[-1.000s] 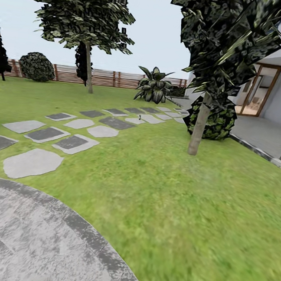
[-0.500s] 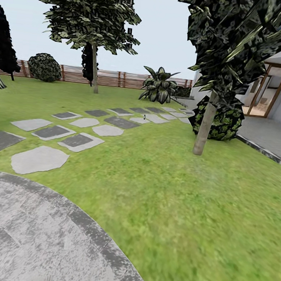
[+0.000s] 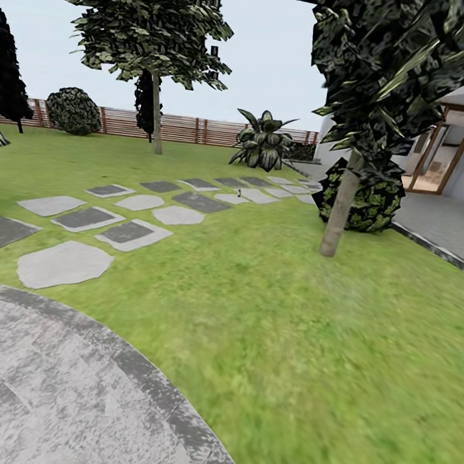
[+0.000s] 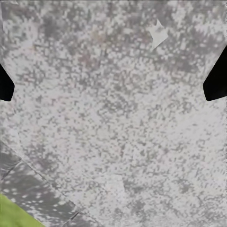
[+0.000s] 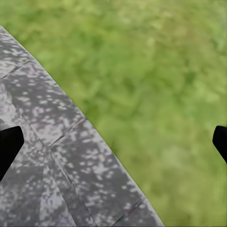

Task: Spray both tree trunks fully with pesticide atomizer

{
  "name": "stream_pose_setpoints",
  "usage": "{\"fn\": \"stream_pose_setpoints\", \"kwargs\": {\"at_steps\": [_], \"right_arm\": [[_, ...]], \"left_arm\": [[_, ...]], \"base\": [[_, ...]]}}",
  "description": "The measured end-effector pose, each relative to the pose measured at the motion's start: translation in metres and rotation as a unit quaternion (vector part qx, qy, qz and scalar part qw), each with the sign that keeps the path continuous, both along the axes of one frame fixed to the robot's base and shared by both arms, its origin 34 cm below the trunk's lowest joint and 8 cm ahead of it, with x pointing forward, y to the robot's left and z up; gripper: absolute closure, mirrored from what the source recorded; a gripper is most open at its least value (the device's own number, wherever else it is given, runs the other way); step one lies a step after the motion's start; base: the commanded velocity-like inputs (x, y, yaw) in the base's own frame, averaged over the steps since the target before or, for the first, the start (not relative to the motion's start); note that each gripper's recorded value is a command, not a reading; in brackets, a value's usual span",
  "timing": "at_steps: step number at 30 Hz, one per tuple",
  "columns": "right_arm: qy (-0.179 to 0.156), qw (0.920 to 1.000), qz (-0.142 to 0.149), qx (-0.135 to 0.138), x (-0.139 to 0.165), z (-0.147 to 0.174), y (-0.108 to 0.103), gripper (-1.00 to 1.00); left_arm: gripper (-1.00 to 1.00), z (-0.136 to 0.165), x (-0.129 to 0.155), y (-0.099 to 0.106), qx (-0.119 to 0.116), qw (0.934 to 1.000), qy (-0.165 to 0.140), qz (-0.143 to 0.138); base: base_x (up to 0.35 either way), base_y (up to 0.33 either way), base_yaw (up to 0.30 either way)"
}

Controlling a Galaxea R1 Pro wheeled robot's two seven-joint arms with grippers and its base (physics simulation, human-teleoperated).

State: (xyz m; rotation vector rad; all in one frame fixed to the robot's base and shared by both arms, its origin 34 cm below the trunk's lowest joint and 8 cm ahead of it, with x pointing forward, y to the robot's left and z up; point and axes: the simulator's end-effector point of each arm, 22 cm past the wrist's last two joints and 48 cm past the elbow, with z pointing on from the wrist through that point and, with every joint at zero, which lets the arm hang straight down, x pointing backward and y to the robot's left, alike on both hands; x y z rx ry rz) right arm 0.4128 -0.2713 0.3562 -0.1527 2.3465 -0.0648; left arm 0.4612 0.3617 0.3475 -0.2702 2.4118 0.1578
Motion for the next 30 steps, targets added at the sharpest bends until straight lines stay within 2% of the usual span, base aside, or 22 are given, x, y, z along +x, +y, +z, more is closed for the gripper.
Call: {"fn": "stream_pose_setpoints", "kwargs": {"at_steps": [30], "right_arm": [[0.009, 1.0, 0.0, 0.002, -0.0054, -0.0054, 0.0023, -1.0]], "left_arm": [[-1.0, -0.0053, -0.0053, 0.0036, 0.005, 1.0, 0.008, 0.003]], "base": [[0.281, 0.236, 0.0]]}}
